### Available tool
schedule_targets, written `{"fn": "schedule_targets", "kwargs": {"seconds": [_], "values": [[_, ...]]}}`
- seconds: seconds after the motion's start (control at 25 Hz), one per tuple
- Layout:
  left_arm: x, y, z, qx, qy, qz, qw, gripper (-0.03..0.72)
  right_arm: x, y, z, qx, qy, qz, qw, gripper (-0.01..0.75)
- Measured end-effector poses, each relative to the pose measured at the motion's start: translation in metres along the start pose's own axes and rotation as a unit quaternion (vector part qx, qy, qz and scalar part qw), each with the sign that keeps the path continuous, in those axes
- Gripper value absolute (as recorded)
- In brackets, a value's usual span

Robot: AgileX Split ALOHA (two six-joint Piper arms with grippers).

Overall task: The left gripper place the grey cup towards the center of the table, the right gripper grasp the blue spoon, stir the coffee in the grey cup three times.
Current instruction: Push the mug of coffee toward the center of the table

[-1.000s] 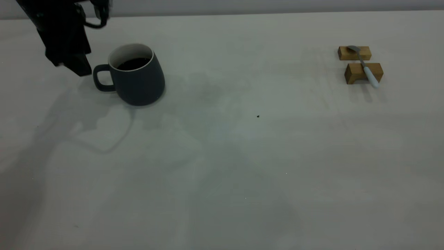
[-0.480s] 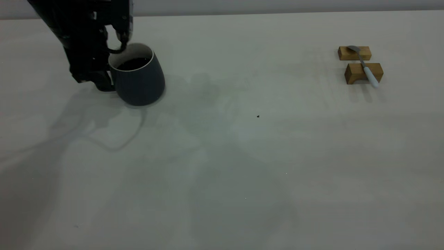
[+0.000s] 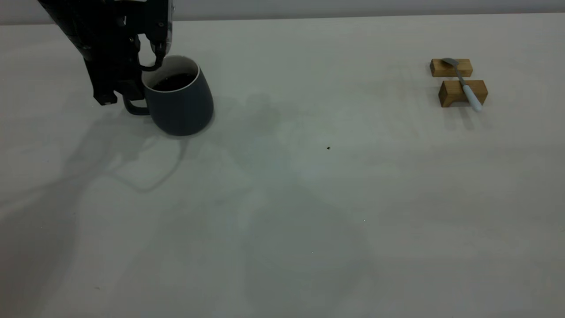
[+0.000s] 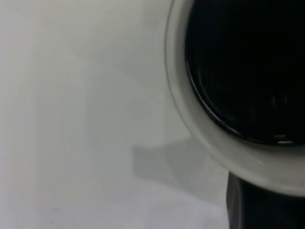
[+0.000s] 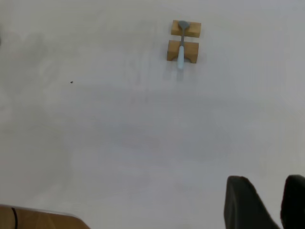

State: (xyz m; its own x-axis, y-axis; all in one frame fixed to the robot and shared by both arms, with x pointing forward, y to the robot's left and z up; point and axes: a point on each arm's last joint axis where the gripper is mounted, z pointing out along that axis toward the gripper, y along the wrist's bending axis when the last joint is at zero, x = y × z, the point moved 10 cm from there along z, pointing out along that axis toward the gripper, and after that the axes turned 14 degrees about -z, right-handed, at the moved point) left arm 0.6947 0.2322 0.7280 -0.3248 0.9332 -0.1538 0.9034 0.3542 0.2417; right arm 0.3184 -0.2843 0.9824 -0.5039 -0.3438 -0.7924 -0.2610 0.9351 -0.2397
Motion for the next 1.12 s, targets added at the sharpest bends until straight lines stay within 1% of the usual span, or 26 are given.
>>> {"fn": "schedule_targets", "kwargs": {"seconds": [0.12, 0.24, 0.64, 0.8, 0.96, 1.12], "values": [[-0.006, -0.003, 0.000, 0.001, -0.002, 0.007, 1.000, 0.210, 0.000, 0.000, 0.000, 0.000, 0.000, 0.000, 1.000, 0.237], [-0.021, -0.012, 0.000, 0.004, -0.006, 0.023, 1.000, 0.210, 0.000, 0.000, 0.000, 0.000, 0.000, 0.000, 1.000, 0.237], [-0.089, -0.064, 0.000, 0.019, -0.028, 0.065, 0.997, 0.210, 0.000, 0.000, 0.000, 0.000, 0.000, 0.000, 1.000, 0.237], [-0.113, -0.079, 0.001, 0.012, -0.044, 0.076, 0.996, 0.210, 0.000, 0.000, 0.000, 0.000, 0.000, 0.000, 1.000, 0.237], [-0.131, -0.085, -0.001, -0.002, -0.064, 0.074, 0.995, 0.210, 0.000, 0.000, 0.000, 0.000, 0.000, 0.000, 1.000, 0.237], [-0.139, -0.087, 0.001, -0.010, -0.074, 0.072, 0.995, 0.210, 0.000, 0.000, 0.000, 0.000, 0.000, 0.000, 1.000, 0.237]]}}
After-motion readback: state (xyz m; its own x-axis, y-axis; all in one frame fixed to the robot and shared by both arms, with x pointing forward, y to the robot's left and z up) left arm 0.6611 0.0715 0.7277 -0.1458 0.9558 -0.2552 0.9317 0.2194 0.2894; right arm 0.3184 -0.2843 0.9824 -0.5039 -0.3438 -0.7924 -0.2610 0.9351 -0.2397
